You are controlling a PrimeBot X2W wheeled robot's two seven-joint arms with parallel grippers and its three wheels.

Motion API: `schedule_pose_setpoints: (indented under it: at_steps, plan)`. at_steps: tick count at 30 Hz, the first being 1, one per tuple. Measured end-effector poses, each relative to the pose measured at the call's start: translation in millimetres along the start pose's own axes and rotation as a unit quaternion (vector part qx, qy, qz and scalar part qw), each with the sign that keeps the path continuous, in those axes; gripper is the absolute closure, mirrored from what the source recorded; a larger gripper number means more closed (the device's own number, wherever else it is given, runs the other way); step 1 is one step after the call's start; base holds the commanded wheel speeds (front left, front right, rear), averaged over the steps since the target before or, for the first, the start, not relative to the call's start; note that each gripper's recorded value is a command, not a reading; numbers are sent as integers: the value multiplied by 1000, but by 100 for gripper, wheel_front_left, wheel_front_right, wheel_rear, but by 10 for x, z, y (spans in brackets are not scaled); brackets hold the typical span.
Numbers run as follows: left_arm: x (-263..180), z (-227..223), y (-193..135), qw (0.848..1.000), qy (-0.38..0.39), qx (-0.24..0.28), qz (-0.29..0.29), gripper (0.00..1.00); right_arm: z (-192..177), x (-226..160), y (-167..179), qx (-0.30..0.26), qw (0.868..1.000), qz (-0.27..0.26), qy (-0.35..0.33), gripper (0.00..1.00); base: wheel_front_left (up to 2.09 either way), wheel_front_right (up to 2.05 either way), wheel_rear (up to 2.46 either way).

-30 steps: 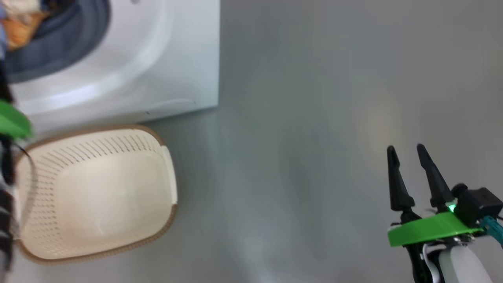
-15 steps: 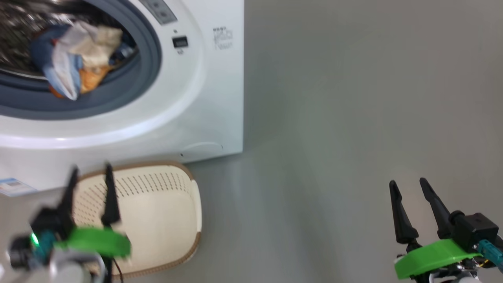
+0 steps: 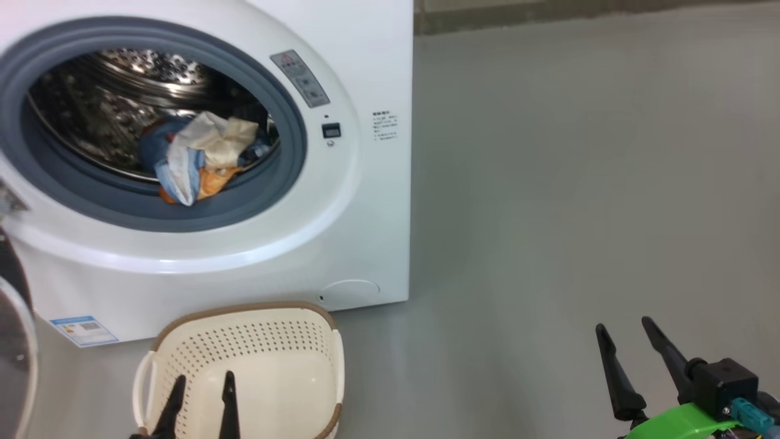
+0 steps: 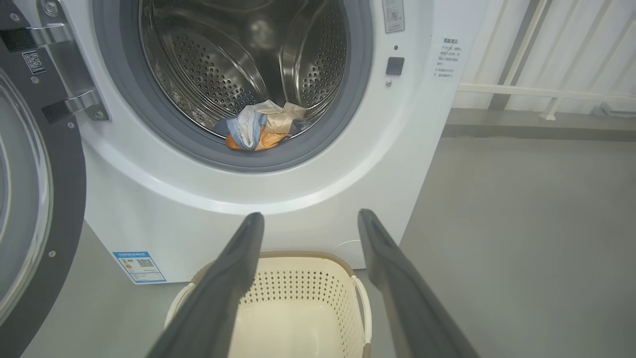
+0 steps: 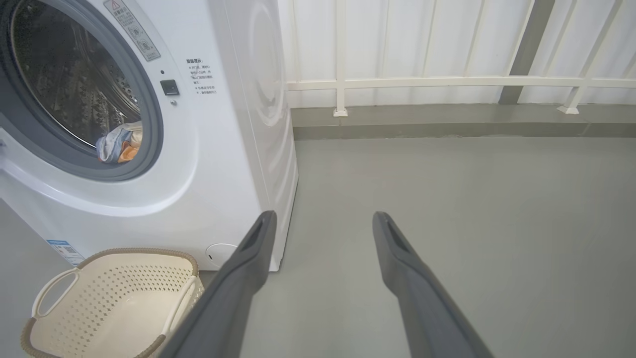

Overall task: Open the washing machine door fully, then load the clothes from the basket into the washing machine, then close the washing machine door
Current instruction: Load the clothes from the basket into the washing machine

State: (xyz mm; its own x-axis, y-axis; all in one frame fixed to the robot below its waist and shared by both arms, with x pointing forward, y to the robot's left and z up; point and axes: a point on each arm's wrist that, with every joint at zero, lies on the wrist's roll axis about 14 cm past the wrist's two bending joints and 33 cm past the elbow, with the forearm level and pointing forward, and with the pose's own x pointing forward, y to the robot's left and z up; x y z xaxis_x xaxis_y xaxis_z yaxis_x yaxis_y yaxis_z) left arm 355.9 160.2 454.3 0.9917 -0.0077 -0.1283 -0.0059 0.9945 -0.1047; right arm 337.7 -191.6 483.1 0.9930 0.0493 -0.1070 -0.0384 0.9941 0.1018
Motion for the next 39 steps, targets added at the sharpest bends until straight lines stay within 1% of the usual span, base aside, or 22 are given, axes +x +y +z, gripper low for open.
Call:
schedule_pose_setpoints:
  at_steps: [2, 5, 10, 35, 39]
  plan:
    - [-60, 24, -1, 1000, -4, 1, 0, 0, 3, -21, 62, -2, 1000, 10, 2, 0, 0, 0, 0]
    - [-149, 63, 73, 1000, -12, -1, 15, 0, 56, -18, 153, -4, 1000, 25, -4, 0, 0, 0, 0]
    - [-200, 108, 137, 999, -20, -1, 27, 0, 116, -16, 215, -5, 999, 35, -14, 0, 0, 0, 0]
    - [-185, 90, 180, 999, -16, -2, 38, 0, 55, -41, 195, 0, 1000, 30, -5, 0, 0, 0, 0]
    - [-166, 7, 201, 999, 9, -17, 42, 0, 37, -28, 189, 0, 1000, 29, 0, 0, 0, 0, 0]
